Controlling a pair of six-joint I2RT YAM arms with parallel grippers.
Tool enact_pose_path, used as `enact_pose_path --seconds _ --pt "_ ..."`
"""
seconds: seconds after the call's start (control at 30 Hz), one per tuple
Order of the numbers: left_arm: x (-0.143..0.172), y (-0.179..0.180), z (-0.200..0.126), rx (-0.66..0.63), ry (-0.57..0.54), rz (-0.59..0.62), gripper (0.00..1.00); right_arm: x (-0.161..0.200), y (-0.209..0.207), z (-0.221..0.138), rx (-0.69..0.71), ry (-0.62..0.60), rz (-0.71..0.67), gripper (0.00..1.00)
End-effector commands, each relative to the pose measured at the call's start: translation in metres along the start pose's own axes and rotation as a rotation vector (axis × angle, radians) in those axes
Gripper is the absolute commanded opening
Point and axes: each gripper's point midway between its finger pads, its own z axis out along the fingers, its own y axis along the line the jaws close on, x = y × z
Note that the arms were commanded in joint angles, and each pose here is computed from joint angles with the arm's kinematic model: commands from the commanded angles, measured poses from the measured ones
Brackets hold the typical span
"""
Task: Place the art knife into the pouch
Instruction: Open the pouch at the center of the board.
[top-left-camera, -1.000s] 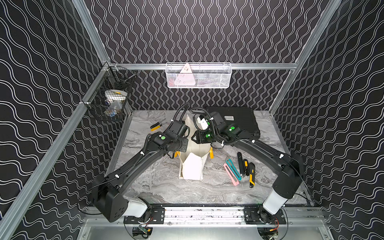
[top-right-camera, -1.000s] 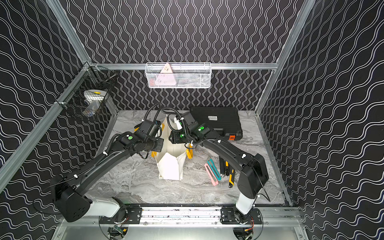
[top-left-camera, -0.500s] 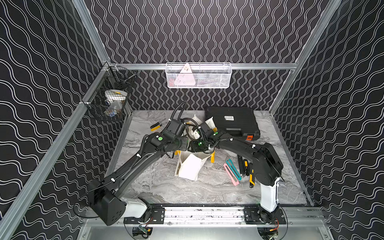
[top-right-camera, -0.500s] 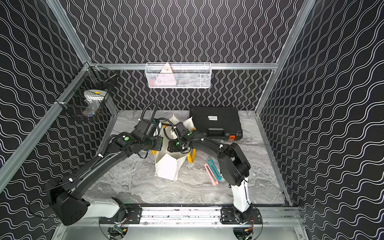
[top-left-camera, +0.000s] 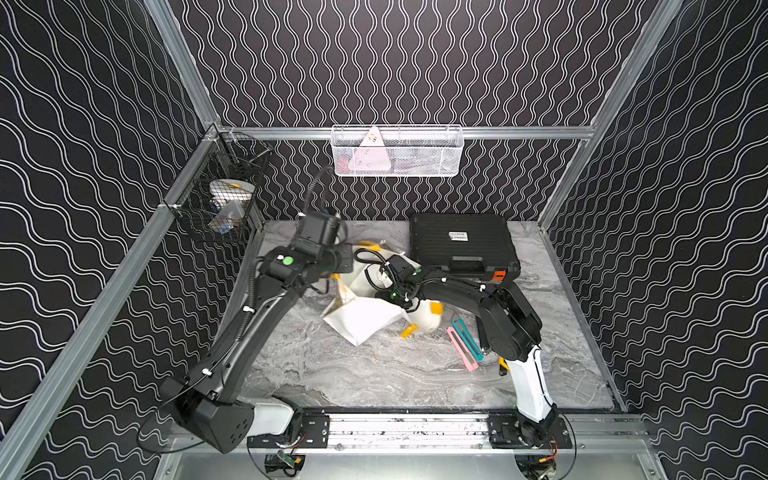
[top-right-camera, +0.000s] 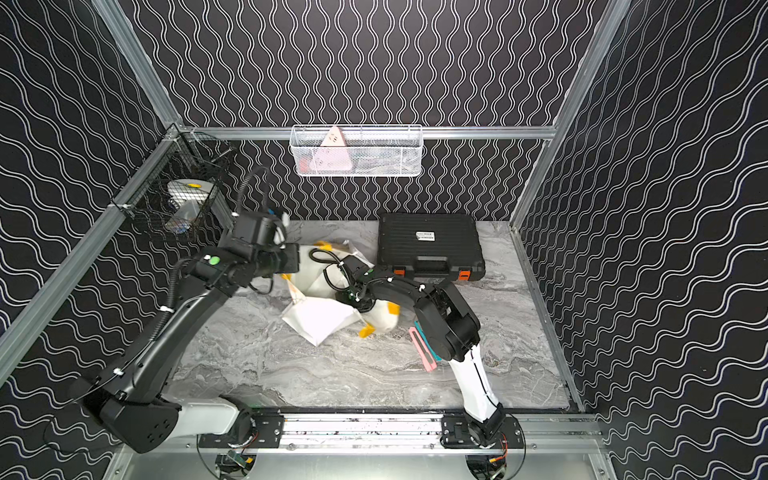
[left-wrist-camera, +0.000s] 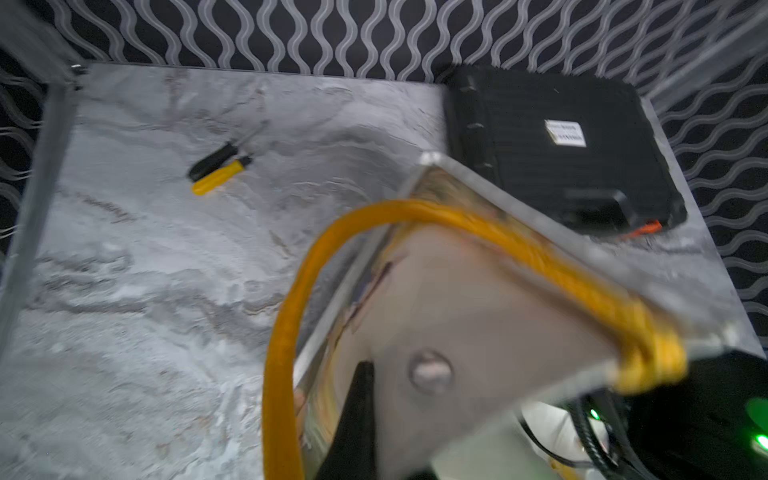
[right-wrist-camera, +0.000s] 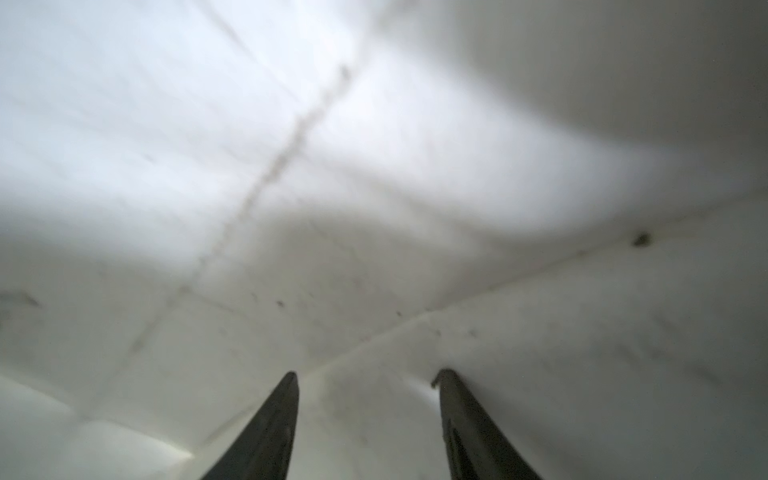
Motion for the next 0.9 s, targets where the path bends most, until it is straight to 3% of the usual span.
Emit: enact_pose_path --seconds 0.0,0.13,0.3,0.6,0.87 --pt "-0.035 0.035 -0.028 -0.070 -0.120 -0.030 0.00 0.036 -0.057 -0.005 0.270 0.140 -0.003 0.56" --pt "-0.043 0.056 -0.034 -0.098 -0.120 -0.049 0.00 0.048 -0.075 -0.007 0.310 0.203 -0.011 0.57" --pt "-0.028 0.050 -0.006 -0.028 -0.048 -0.065 0.00 0.052 -0.073 -0.013 0.278 0.220 -0.023 0.56" --pt "0.046 0.036 0.042 0.079 0.081 -0.149 0.00 0.045 -0.031 -0.042 0.122 0.188 -0.140 0.60" --pt "0.066 0.007 0.062 0.159 0.104 -0.193 0.00 0.032 0.024 -0.057 0.041 0.146 -0.259 0.62"
